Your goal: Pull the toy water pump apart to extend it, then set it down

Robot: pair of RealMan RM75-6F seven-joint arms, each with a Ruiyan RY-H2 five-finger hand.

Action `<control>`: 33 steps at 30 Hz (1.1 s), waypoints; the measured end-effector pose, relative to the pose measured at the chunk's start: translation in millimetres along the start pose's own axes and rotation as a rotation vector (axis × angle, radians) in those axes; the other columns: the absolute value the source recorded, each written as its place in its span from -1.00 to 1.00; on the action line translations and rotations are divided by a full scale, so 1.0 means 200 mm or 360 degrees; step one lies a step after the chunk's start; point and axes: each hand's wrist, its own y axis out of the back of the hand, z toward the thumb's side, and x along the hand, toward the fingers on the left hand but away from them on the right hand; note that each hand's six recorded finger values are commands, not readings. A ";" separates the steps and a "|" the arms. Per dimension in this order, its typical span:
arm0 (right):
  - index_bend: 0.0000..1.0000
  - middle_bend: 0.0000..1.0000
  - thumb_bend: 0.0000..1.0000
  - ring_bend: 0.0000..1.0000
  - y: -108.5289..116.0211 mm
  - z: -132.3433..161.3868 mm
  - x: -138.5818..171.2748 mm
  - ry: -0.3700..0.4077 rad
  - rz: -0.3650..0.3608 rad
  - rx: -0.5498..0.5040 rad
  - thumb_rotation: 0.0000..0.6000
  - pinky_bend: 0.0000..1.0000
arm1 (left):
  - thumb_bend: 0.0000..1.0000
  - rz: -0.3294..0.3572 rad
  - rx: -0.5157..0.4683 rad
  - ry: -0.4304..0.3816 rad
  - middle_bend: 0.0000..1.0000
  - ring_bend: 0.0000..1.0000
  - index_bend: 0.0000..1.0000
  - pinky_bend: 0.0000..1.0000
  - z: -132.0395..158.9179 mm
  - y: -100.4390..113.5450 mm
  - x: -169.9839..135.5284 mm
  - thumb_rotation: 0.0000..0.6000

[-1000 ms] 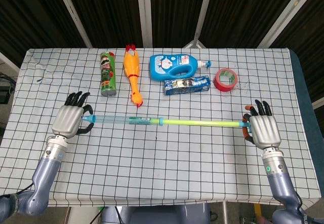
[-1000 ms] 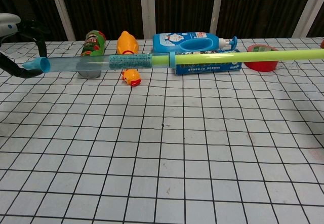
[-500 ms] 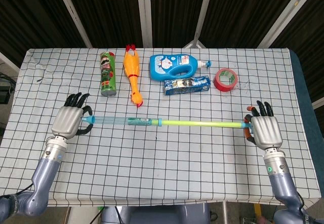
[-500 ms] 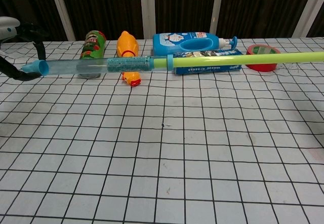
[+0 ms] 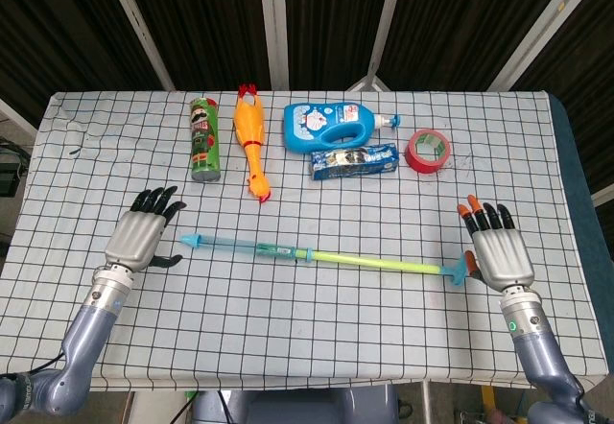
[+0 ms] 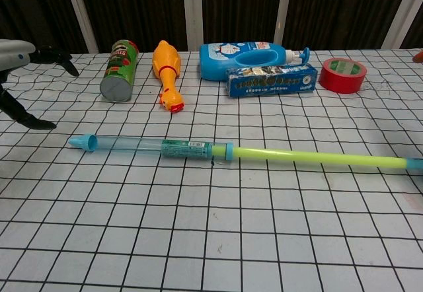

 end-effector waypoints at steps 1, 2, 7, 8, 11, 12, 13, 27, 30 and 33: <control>-1.00 -1.00 0.12 -1.00 0.00 -0.01 0.00 -0.0008 0.0016 0.0013 1.00 -1.00 | -0.55 -0.0008 -0.0008 -0.0001 -1.00 -1.00 -0.73 -1.00 0.00 0.00 0.00 1.00; -1.00 -1.00 0.12 -1.00 0.00 -0.01 0.00 -0.0013 0.0026 0.0022 1.00 -1.00 | -0.55 -0.0012 -0.0012 -0.0001 -1.00 -1.00 -0.73 -1.00 0.00 0.00 -0.01 1.00; -1.00 -1.00 0.12 -1.00 0.01 -0.01 0.02 -0.0014 0.0032 0.0044 1.00 -1.00 | -0.55 -0.0020 -0.0048 -0.0009 -1.00 -1.00 -0.77 -1.00 0.00 0.00 -0.04 1.00; -1.00 -1.00 0.12 -1.00 0.01 -0.01 0.03 -0.0010 0.0024 0.0045 1.00 -1.00 | -0.55 -0.0017 -0.0061 -0.0012 -1.00 -1.00 -0.78 -1.00 0.00 0.00 -0.05 1.00; -1.00 -1.00 0.06 -1.00 0.02 -0.01 0.06 0.0007 -0.0009 0.0045 1.00 -1.00 | -0.57 -0.0001 -0.0102 -0.0020 -1.00 -1.00 -0.80 -1.00 -0.01 0.01 -0.09 1.00; -1.00 -1.00 0.00 -1.00 0.03 -0.01 0.07 0.0013 -0.0020 0.0041 1.00 -1.00 | -0.59 0.0011 -0.0109 -0.0027 -1.00 -1.00 -0.80 -1.00 -0.01 0.02 -0.10 1.00; -1.00 -1.00 -0.04 -1.00 0.03 -0.01 0.08 0.0020 -0.0037 0.0032 1.00 -1.00 | -0.60 0.0023 -0.0110 -0.0035 -1.00 -1.00 -0.81 -1.00 -0.02 0.02 -0.12 1.00; -1.00 -1.00 -0.21 -1.00 -0.03 -0.25 0.36 -0.0057 -0.0211 -0.0251 1.00 -1.00 | -0.70 0.0309 -0.0069 -0.0133 -1.00 -1.00 -0.93 -1.00 -0.16 0.07 -0.54 1.00; -1.00 -1.00 -0.22 -1.00 -0.04 -0.32 0.45 -0.0085 -0.0294 -0.0295 1.00 -1.00 | -0.72 0.0380 -0.0052 -0.0093 -1.00 -1.00 -0.98 -1.00 -0.26 0.05 -0.65 1.00; -1.00 -1.00 -0.22 -1.00 -0.06 -0.40 0.56 -0.0100 -0.0356 -0.0304 1.00 -1.00 | -0.73 0.0398 -0.0052 -0.0028 -1.00 -1.00 -1.00 -1.00 -0.36 0.00 -0.76 1.00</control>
